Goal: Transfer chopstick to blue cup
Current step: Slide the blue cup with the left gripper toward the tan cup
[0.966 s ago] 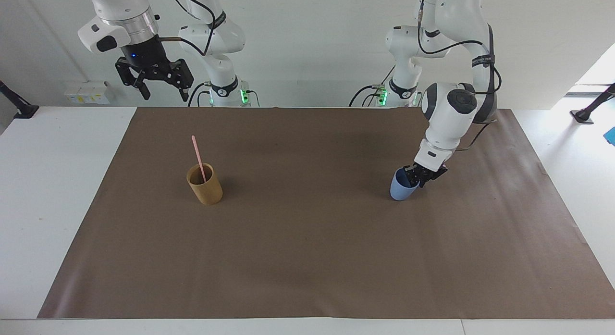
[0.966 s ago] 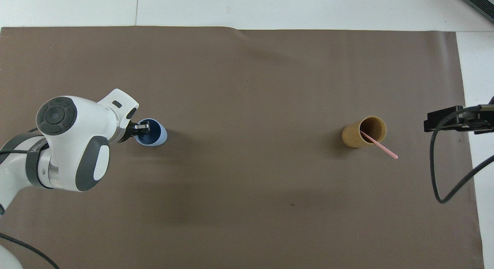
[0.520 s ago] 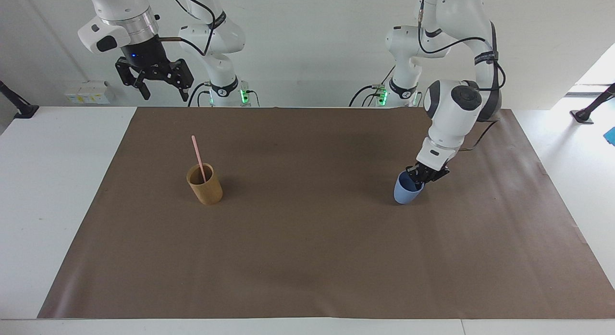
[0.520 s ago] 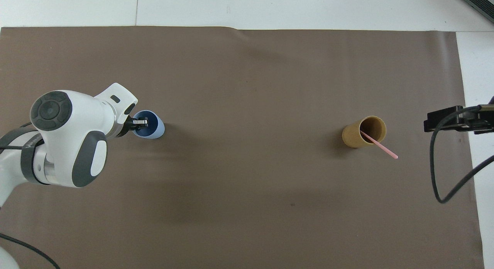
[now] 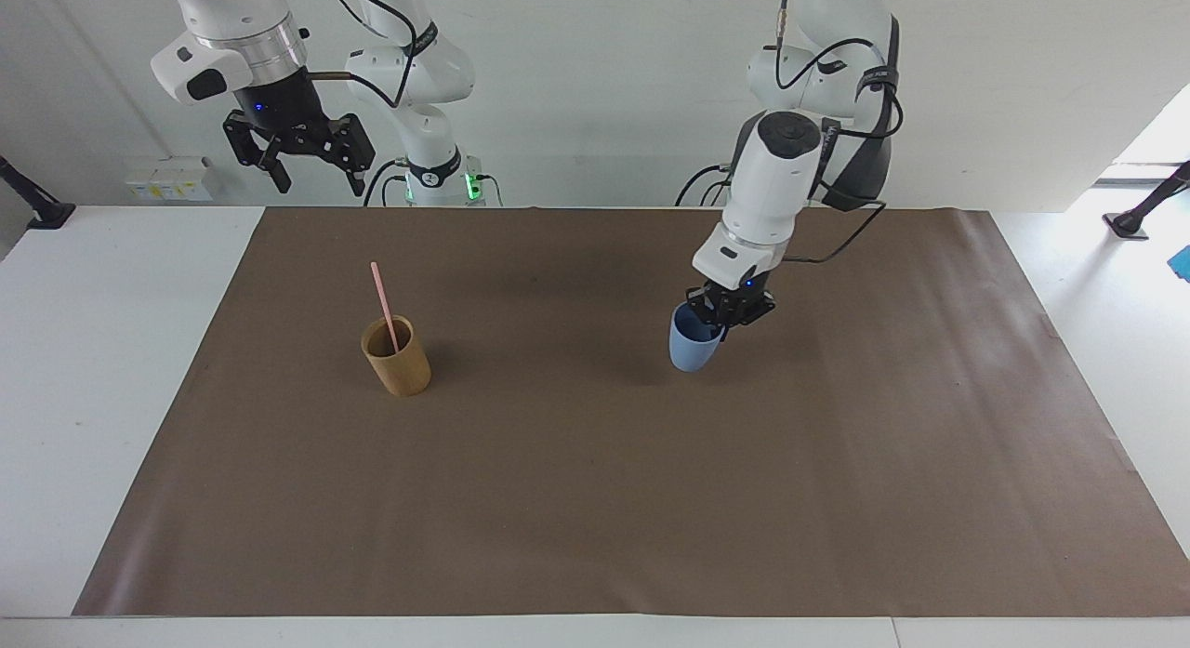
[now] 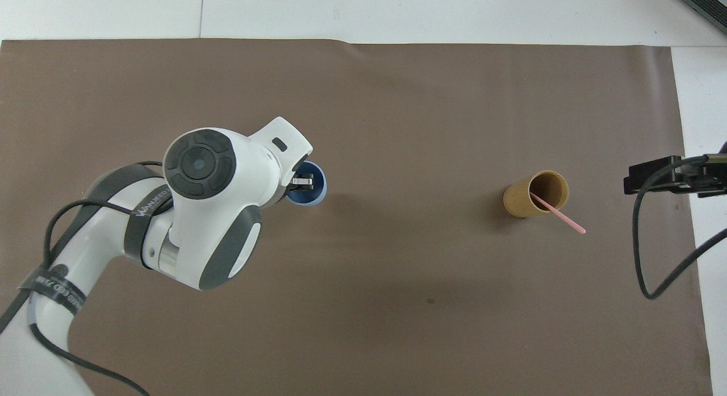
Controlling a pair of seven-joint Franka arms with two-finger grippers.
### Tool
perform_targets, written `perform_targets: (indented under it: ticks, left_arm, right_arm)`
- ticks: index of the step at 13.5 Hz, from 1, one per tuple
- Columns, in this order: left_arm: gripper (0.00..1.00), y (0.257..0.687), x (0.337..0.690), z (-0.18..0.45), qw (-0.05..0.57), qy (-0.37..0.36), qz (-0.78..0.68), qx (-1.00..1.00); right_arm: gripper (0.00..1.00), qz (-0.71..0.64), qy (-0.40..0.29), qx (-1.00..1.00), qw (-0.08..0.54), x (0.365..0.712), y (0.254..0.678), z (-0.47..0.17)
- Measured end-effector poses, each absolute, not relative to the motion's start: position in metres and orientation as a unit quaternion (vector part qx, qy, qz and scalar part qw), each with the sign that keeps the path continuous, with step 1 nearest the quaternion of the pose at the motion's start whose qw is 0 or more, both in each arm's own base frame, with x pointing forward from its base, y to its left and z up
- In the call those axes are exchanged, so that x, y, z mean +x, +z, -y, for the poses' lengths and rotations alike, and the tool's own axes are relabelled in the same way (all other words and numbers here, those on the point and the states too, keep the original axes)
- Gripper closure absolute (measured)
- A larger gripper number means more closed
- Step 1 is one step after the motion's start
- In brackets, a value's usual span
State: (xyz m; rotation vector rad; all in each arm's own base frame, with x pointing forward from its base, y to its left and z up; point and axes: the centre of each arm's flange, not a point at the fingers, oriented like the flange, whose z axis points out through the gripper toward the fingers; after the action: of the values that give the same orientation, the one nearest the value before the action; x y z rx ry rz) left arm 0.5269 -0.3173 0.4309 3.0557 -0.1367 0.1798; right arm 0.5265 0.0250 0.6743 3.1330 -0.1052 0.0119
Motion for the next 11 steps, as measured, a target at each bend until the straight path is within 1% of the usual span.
perform_targets:
  ticks: [3,6,8,11]
  left_arm:
    - [0.95,0.409,0.514,0.375,0.049,0.062,0.076,0.994]
    - [0.95,0.395,0.517,0.391,0.060,0.056,0.075,0.994]
    - [0.95,0.383,0.512,0.403,0.058,0.049,0.083,0.994]
    - [0.95,0.379,0.506,0.412,0.058,0.047,0.086,0.994]
  right_arm:
    - [0.00,0.034,0.004,0.999,0.003,0.526,0.674,-0.025]
    - [0.00,0.034,0.004,0.999,0.003,0.526,0.674,-0.025]
    - [0.00,0.034,0.004,0.999,0.003,0.526,0.674,-0.025]
    - [0.00,0.034,0.004,0.999,0.003,0.526,0.674,-0.025]
